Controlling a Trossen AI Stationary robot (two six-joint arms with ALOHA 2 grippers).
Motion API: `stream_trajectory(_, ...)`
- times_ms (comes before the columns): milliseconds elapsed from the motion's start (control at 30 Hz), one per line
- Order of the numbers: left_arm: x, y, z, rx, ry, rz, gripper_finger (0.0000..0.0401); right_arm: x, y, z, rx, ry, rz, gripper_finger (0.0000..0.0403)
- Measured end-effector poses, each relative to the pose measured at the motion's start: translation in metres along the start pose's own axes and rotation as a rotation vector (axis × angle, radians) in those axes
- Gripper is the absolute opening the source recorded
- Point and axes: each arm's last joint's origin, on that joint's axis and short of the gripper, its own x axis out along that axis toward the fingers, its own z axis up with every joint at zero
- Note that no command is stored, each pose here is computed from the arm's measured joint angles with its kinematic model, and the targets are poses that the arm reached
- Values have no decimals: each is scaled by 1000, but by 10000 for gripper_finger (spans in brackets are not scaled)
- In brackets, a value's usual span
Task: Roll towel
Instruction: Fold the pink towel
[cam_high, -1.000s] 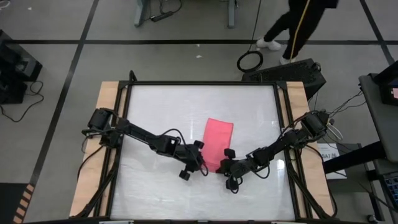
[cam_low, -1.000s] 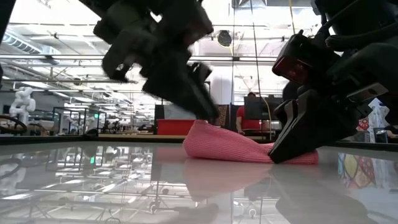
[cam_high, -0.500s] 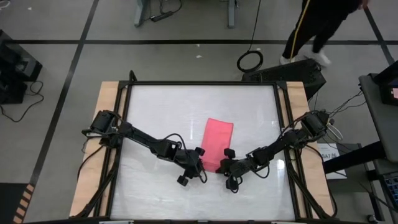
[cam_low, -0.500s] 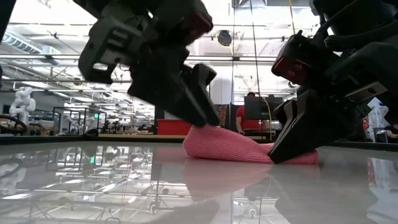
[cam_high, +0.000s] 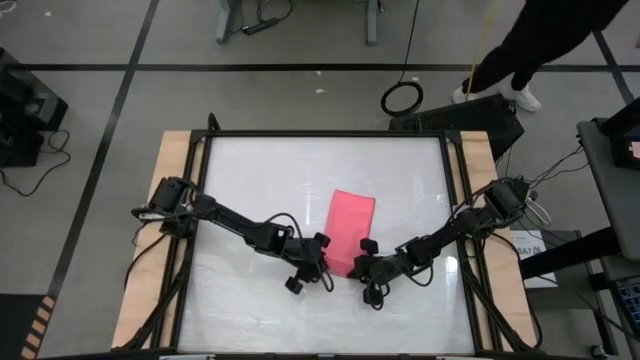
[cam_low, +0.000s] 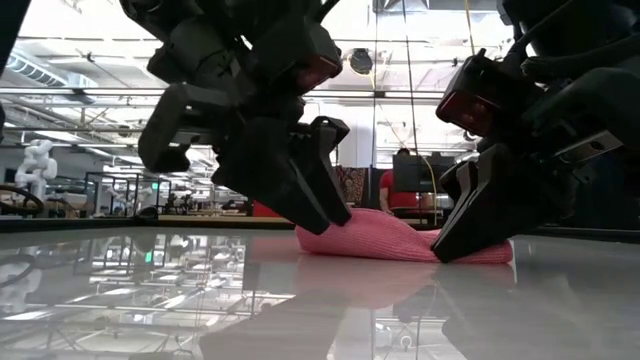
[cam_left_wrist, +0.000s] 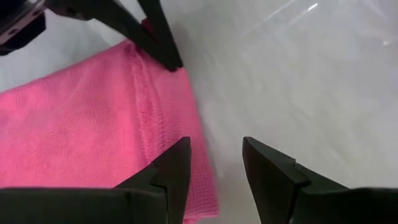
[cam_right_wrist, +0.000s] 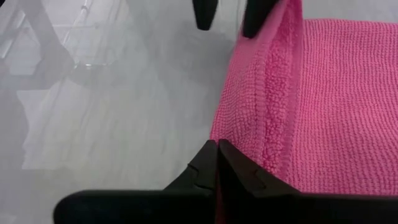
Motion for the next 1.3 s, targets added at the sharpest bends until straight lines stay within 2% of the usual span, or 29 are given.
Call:
stream_trajectory(367,-1,7,-3,-6,13,23,153,0,0,0,1,1,1,3)
stream_trajectory(600,-1,9,-11,-17,90,47,153,0,-1,0,2,0,0,3)
stream_trajectory(800,5,9,-19,-43,122,-3,150,0,0,1,3,-2,1,3)
stream_trajectory(933,8,8,-21,-90,128,-14,122,0,0,1,22,-6,3,3)
stream_trajectory(1167,9,11,-22,-127,116,-22,17,-10,4,8,6,-33,28,25)
stream_trajectory(1300,9,15,-24,-206,107,-44,12,-22,10,11,-63,-32,41,69)
